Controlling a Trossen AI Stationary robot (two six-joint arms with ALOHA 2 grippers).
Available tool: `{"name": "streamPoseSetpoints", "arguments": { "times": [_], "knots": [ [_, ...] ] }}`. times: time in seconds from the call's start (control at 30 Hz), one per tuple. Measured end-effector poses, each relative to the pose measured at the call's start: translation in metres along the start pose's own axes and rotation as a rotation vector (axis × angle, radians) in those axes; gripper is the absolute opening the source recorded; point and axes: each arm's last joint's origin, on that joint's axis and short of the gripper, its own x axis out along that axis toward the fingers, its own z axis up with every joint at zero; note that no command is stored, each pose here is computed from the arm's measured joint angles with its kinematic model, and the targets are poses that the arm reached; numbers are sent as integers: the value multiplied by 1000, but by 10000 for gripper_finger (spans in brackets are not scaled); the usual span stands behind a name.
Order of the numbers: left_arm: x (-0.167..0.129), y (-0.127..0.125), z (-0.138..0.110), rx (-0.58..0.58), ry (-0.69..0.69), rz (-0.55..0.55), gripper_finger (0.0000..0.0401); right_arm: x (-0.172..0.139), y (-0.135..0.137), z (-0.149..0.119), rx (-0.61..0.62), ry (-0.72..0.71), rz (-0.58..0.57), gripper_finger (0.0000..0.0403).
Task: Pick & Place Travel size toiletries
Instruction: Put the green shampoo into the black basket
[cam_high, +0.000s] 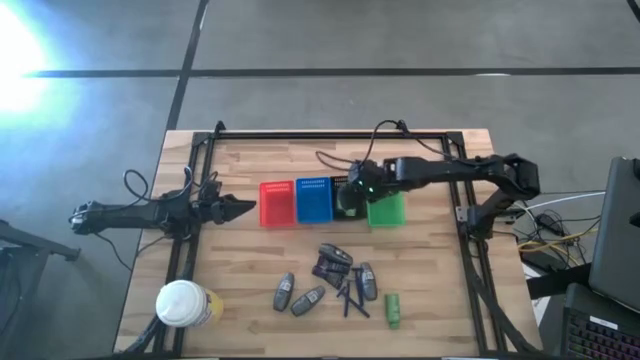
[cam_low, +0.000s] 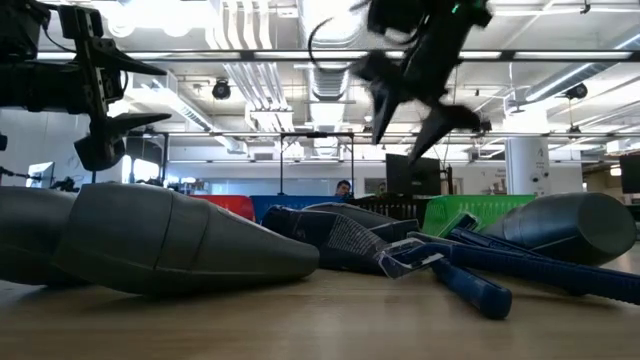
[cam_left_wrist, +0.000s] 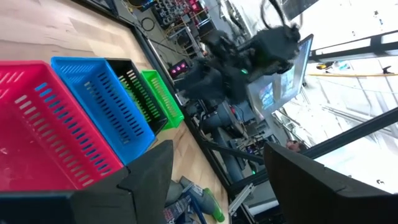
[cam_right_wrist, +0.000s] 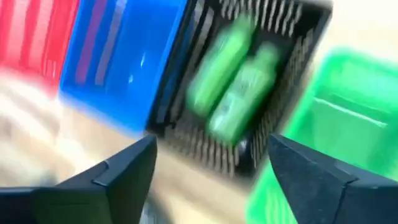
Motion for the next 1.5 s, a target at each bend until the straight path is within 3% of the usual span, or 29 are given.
{"name": "streamPoseSetpoints", "arguments": {
  "times": [0.1,0.23,0.4,0.57,0.77,1.03,1.37,1.5],
  "knots": [
    [0,0,0,0,0,0,255,-19,3,-39,-56,109,-60,323],
    [0,0,0,0,0,0,255,-25,-4,-104,-18,307,-190,332],
    [0,0,0,3,0,1,255,-20,3,-182,98,442,-178,341],
    [0,1,0,5,4,7,255,-11,9,-228,208,457,-170,349],
    [0,1,-1,6,6,11,255,16,14,-247,204,455,-201,338],
    [0,1,-1,5,8,14,255,48,15,-262,188,514,-268,290],
    [0,1,-1,9,9,14,255,32,6,-253,162,442,-290,121],
    [0,1,-1,10,8,14,255,12,10,-239,184,393,-202,94]
  ]
}}
